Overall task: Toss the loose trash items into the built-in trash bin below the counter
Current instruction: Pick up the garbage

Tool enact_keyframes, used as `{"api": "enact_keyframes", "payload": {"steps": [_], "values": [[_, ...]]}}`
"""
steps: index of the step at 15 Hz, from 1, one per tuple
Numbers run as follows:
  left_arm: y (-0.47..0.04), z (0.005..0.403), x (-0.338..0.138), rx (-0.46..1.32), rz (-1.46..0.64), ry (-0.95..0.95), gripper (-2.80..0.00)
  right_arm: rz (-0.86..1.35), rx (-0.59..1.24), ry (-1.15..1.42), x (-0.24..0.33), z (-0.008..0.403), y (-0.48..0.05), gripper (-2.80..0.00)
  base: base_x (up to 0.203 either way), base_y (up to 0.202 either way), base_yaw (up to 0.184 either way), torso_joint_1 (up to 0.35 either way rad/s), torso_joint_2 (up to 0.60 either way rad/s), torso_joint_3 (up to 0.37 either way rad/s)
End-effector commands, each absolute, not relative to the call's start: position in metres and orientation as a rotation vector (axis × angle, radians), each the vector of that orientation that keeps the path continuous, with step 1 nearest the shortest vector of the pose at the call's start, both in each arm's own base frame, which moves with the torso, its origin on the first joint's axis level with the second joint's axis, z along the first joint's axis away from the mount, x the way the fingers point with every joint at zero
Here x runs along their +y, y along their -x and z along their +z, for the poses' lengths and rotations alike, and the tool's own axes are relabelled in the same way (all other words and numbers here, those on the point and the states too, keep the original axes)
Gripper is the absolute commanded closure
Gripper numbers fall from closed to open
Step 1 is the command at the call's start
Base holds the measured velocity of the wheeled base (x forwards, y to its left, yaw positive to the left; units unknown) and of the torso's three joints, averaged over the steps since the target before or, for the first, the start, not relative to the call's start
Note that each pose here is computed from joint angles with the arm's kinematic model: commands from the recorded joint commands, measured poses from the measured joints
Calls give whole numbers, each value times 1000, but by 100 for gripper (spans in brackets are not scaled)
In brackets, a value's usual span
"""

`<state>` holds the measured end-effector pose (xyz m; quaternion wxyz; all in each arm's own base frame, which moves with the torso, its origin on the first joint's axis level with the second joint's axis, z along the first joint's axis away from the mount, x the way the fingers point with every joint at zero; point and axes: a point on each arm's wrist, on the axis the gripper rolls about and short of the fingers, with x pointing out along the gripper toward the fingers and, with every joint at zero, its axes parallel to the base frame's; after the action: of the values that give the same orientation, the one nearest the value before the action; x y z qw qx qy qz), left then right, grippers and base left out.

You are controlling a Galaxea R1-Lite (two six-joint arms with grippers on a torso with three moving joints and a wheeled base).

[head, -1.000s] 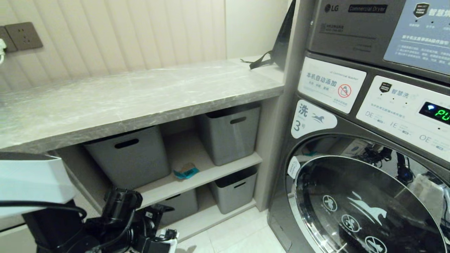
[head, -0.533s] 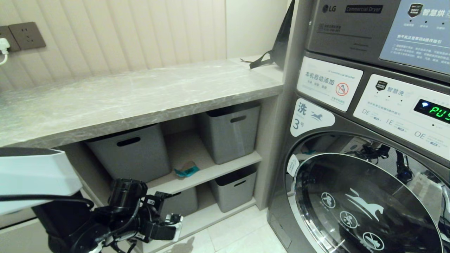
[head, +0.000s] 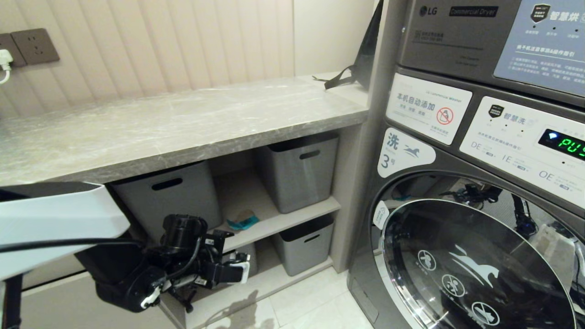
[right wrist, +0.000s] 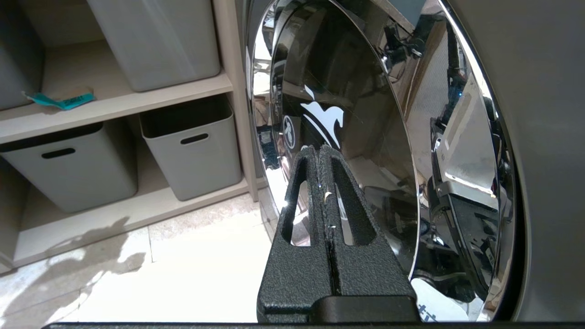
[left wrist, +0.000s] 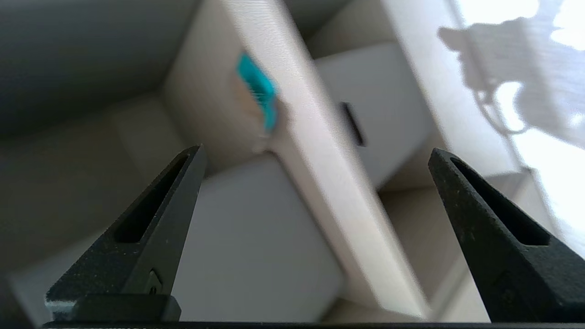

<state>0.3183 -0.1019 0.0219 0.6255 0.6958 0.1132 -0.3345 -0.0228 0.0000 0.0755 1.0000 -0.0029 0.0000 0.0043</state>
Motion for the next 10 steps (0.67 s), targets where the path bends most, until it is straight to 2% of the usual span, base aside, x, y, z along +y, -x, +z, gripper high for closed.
{"api": "enact_keyframes", "payload": {"steps": [1,10], "values": [[-335,16,-109,255,-733,-1614,-280,9,-2,6,0,75,23,0,0,0,0,0,0,0],[-358,14,-103,322,-613,-1634,-280,9,-2,6,0,75,23,0,0,0,0,0,0,0]]}}
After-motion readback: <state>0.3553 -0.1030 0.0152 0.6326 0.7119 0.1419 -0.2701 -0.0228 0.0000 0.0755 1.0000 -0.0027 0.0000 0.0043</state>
